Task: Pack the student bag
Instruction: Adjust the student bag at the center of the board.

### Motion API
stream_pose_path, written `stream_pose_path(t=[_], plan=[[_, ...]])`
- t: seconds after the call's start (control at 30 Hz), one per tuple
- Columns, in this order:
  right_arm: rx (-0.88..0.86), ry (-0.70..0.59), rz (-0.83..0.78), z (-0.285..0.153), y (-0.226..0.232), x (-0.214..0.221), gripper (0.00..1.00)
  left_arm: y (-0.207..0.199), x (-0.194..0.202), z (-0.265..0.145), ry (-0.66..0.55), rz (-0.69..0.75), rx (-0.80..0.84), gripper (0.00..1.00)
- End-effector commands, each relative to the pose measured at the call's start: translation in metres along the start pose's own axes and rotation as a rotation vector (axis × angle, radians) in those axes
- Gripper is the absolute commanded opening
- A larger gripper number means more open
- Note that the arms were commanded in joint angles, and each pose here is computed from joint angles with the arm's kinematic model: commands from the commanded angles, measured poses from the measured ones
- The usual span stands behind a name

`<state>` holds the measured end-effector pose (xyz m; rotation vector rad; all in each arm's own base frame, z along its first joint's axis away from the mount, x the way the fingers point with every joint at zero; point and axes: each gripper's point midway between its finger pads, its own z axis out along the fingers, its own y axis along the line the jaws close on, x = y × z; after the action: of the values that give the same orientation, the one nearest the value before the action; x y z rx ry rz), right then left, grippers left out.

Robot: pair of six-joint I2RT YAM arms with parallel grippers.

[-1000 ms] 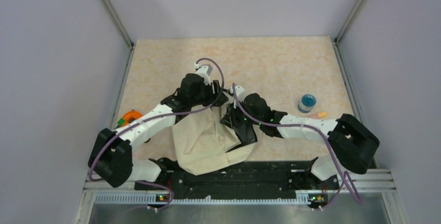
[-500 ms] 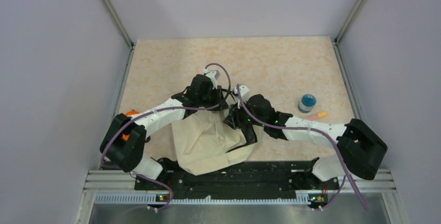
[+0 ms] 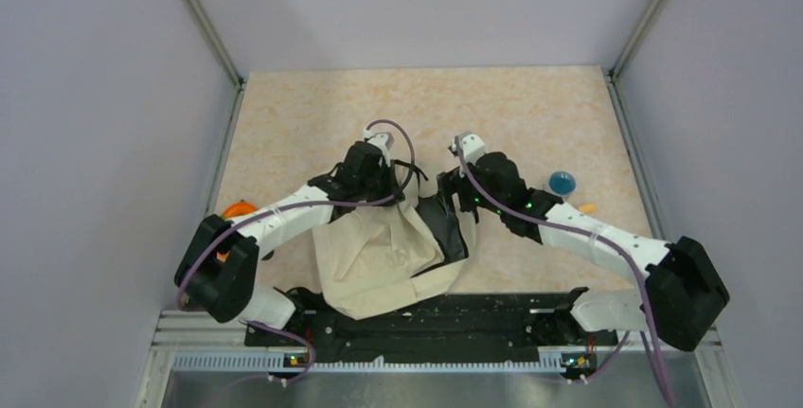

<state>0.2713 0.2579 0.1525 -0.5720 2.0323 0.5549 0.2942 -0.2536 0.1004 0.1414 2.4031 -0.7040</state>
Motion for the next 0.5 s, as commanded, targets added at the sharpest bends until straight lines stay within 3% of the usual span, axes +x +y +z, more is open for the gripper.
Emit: stream_pose_path(t=[0.0, 0.2, 0.47], plan=[[0.067, 0.077, -0.165, 0.016, -0.019, 0.011, 0.76, 0.005, -0.002, -0.012, -0.038, -0.01, -0.027, 0.0], [0.055, 0.106, -0.282, 0.041, -0.022, 0.019, 0.76, 0.004, -0.002, -0.017, -0.047, -0.015, -0.022, 0.0], [0.244, 0.054, -0.41, 0.091, -0.043, 0.005, 0.73, 0.003, -0.001, -0.02, -0.058, -0.024, -0.011, 0.0]])
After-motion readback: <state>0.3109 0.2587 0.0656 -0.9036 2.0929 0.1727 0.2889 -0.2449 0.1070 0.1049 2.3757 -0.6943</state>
